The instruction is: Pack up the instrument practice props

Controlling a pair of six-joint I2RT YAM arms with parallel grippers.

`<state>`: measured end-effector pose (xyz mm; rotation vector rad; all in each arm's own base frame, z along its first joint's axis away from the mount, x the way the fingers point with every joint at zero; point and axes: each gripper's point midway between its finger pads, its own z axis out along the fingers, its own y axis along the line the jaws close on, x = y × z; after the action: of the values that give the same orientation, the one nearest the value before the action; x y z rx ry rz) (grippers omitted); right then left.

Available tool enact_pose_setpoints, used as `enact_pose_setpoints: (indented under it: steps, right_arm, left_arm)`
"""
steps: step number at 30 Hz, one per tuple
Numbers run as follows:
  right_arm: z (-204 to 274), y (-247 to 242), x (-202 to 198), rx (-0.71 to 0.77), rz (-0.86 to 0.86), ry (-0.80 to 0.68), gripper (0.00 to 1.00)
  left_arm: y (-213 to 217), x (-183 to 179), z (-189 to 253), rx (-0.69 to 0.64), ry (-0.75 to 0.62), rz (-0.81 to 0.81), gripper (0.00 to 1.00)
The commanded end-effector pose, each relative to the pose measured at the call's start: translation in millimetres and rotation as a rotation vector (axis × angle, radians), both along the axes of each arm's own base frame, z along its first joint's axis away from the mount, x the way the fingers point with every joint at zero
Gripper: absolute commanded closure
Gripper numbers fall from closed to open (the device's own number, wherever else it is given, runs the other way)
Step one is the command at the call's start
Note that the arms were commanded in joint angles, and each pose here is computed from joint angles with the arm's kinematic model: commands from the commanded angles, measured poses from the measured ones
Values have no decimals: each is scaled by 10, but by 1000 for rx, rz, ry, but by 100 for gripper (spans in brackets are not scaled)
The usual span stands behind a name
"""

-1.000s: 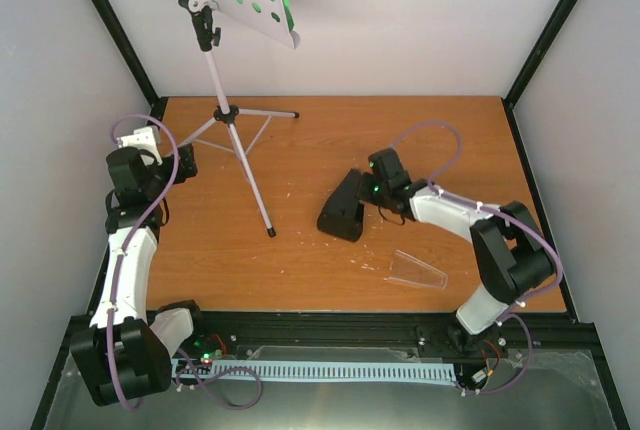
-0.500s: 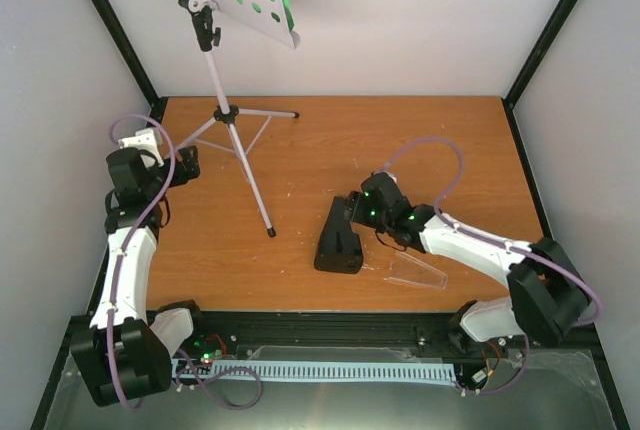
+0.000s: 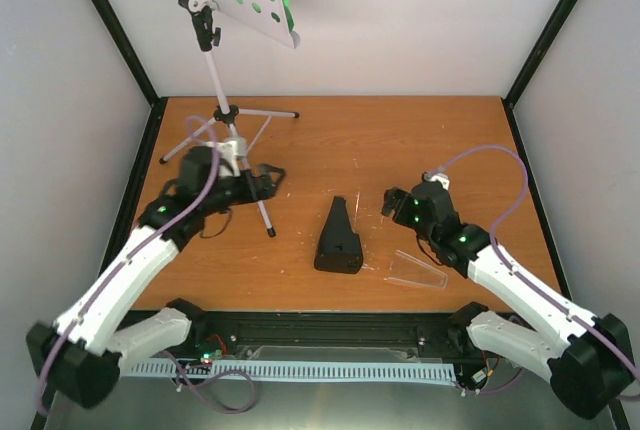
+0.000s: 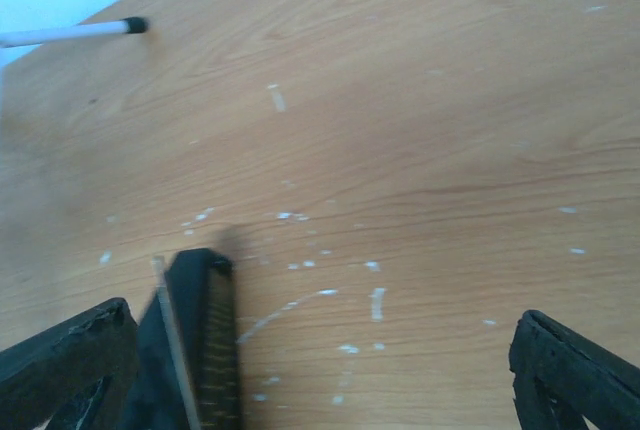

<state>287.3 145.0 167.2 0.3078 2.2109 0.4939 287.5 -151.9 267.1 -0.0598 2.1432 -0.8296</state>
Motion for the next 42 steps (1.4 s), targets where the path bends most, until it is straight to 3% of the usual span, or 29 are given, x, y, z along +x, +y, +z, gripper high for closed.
enact_pose_setpoints:
  steps: [1,6,22,28,42]
  right_arm:
    - [-54,-376,-108,-94,-57,2,0]
    - [-55,-555,-289,-163,-55,10,0]
    - [-641,-414,-765,-38,78,153,0]
    - [-702,-448,-764,-65,73,160,0]
    - [-892,-460,-753,-72,54,185,0]
  left_arm:
    - [-499,-59,-349,68,227,25,1]
    - [-1155,-88,-884,147,390,-113,0]
    - [-1714,466,-1829,389,559,-236,0]
    - [-1720,590,-2081,486,602,-236,1]
    - [-1743,600,-2279,571,660,-289,5]
